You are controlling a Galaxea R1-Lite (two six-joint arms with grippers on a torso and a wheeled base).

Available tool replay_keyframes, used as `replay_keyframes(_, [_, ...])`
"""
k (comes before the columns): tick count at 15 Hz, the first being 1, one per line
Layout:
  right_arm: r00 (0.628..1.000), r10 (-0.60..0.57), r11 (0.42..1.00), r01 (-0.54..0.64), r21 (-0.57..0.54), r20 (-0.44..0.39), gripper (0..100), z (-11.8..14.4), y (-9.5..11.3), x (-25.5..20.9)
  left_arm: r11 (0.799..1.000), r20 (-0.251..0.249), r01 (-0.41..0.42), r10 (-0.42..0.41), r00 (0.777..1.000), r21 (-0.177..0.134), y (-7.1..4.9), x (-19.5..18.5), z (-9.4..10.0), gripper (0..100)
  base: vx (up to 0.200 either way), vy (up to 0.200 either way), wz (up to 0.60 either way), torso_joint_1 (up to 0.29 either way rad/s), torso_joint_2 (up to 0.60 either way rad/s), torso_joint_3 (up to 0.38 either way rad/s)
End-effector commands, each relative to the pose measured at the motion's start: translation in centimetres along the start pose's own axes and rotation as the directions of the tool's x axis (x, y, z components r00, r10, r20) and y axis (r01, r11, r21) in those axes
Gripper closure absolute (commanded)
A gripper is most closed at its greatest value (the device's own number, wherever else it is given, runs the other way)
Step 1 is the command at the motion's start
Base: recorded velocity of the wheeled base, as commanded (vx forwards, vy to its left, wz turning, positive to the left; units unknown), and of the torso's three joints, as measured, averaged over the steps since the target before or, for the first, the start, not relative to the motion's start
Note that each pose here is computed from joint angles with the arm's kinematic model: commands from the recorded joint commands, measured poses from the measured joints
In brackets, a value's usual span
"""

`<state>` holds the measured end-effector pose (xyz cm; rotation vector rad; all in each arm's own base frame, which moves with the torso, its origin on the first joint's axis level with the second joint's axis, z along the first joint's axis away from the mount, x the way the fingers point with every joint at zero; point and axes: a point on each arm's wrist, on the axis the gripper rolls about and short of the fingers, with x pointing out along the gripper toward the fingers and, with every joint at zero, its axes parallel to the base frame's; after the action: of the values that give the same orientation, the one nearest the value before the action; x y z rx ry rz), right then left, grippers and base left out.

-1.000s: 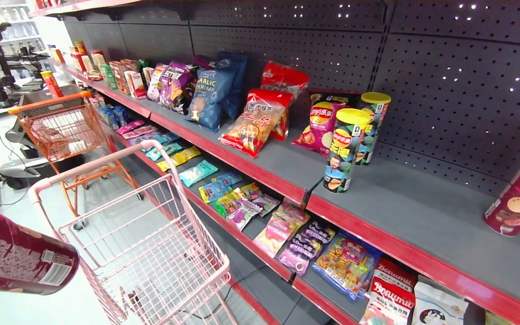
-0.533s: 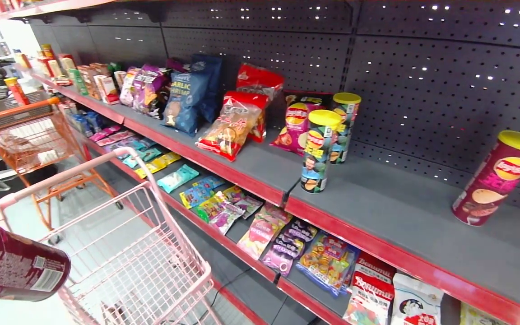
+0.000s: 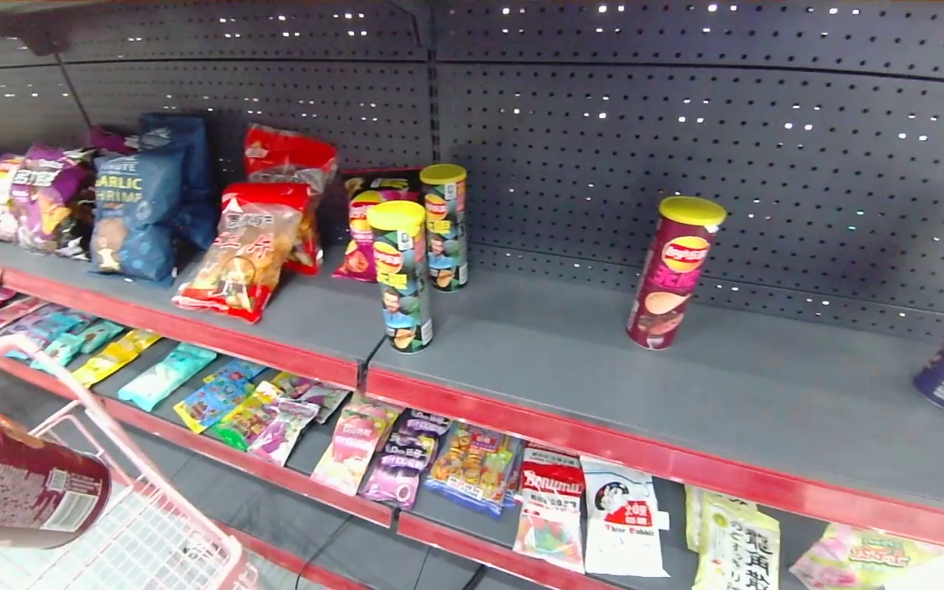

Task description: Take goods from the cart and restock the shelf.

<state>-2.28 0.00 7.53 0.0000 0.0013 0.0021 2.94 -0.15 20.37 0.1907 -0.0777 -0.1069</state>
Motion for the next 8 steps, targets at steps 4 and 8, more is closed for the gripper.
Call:
replay_keyframes(4, [1.000,0.001,1.000,-0.001,0.000,0.000,0,0.00,0.00,0.00,0.995,-0.019,-0.026,0.027,0.999,0.093,0.03,-0.04,-0.16,100,0.000,0.000,-0.30,0.004,0.00,0.000])
replay_keyframes(8, [1.000,0.001,1.000,-0.001,0.000,0.000,0,0.00,0.00,0.00,0.995,-0.022,-0.045,0.047,0.999,0.095,0.07,-0.08,-0.17,100,0.000,0.000,0.00,0.000,0.00,0.000])
